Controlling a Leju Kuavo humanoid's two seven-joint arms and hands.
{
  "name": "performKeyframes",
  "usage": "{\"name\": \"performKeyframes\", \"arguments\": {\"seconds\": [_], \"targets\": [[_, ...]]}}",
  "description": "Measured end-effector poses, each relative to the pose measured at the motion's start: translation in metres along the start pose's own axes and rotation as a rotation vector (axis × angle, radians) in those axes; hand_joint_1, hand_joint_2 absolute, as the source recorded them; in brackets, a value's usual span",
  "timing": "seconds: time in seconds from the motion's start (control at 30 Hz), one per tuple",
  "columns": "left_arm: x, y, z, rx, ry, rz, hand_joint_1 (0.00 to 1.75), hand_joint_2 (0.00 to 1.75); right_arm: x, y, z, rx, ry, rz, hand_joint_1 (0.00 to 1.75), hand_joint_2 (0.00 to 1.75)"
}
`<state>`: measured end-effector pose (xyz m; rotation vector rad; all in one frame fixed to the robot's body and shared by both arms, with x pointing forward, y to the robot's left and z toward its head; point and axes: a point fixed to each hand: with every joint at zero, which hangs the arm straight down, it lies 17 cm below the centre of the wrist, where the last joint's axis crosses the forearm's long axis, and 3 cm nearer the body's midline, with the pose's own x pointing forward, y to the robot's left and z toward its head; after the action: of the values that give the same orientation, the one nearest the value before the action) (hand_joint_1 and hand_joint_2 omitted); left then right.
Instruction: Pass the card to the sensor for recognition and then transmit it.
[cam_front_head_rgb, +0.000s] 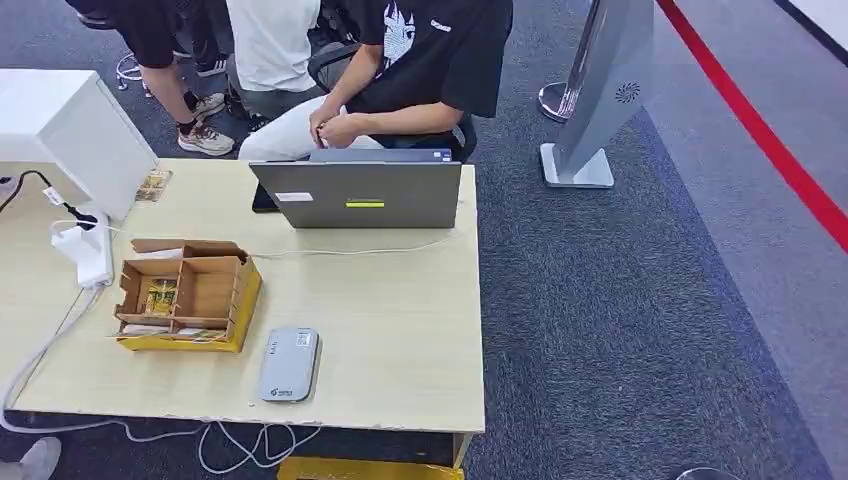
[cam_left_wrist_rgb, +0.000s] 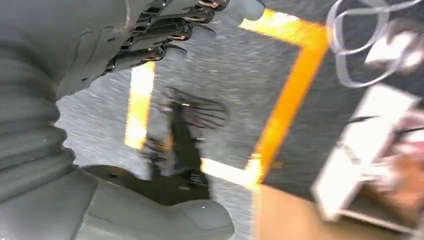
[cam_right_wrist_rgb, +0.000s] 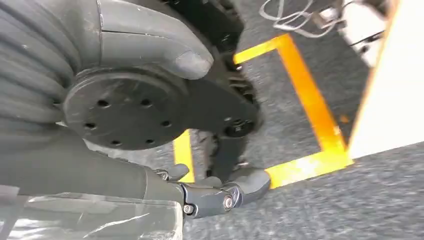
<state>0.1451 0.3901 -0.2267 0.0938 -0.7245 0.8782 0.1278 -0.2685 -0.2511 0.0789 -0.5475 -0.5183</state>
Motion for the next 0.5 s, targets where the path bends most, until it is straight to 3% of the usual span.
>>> {"name": "performKeyframes", "arguments": {"seconds": [0.3, 0.5], "targets": [[0.082, 0.014, 0.003, 0.035, -0.284, 0.187, 0.00, 1.75, 0.036, 0.019, -0.003, 0.053, -0.146, -0.015, 0.00, 1.75], [0.145, 0.028, 0.024, 0.054, -0.516, 0.245, 0.00, 1.75, 0.047, 0.036, -0.004, 0.090, -0.186, -0.001, 0.00, 1.75]]}}
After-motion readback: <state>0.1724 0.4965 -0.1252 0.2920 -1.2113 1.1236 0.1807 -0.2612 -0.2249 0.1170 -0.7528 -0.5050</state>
